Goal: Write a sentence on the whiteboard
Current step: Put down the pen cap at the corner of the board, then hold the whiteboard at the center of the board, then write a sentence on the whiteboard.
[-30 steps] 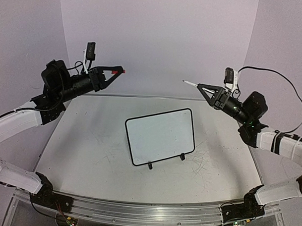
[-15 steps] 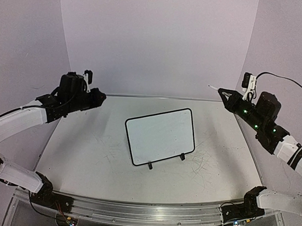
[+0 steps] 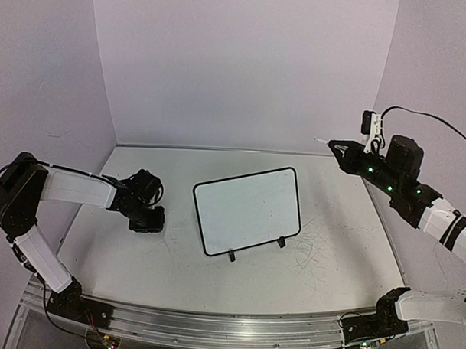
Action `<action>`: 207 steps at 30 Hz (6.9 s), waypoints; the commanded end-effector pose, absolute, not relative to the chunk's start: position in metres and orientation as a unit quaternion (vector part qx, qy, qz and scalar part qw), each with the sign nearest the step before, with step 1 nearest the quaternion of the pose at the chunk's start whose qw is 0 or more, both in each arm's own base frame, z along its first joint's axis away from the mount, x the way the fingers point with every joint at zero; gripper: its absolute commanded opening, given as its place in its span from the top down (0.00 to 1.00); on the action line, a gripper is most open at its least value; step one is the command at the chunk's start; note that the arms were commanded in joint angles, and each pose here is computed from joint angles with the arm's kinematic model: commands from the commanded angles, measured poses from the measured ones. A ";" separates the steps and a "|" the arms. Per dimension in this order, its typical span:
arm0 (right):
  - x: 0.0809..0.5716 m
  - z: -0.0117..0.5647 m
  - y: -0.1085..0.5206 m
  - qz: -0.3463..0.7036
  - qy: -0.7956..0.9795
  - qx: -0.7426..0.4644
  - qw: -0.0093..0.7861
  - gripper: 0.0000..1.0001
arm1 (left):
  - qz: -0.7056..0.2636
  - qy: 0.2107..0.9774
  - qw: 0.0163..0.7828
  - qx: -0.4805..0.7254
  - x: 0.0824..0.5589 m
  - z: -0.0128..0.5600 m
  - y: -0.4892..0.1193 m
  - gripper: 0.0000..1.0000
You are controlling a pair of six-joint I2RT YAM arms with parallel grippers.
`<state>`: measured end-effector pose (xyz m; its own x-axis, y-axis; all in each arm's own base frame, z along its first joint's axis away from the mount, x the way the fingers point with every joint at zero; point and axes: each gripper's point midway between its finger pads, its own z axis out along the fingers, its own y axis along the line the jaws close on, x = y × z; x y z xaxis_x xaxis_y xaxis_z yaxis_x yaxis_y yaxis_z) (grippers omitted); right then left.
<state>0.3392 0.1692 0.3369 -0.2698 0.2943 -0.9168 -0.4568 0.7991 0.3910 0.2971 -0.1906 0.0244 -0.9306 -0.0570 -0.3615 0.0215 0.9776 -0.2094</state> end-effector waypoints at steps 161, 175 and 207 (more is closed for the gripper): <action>0.289 0.253 0.448 0.237 0.700 -0.400 0.543 1.00 | -0.544 0.699 0.353 0.303 0.292 0.182 -0.312 1.00; 0.291 0.248 0.452 0.237 0.701 -0.398 0.541 1.00 | -0.532 0.691 0.370 0.321 0.288 0.182 -0.309 1.00; 0.299 0.232 0.452 0.218 0.716 -0.390 0.536 1.00 | -0.537 0.687 0.369 0.322 0.287 0.187 -0.310 1.00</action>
<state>0.2926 0.4472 0.2216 -0.1354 -0.3587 -0.9236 -0.8095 0.5775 -0.1056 0.2917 -0.3105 0.1708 -0.5721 0.0586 -0.8181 0.8030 0.2430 -0.5441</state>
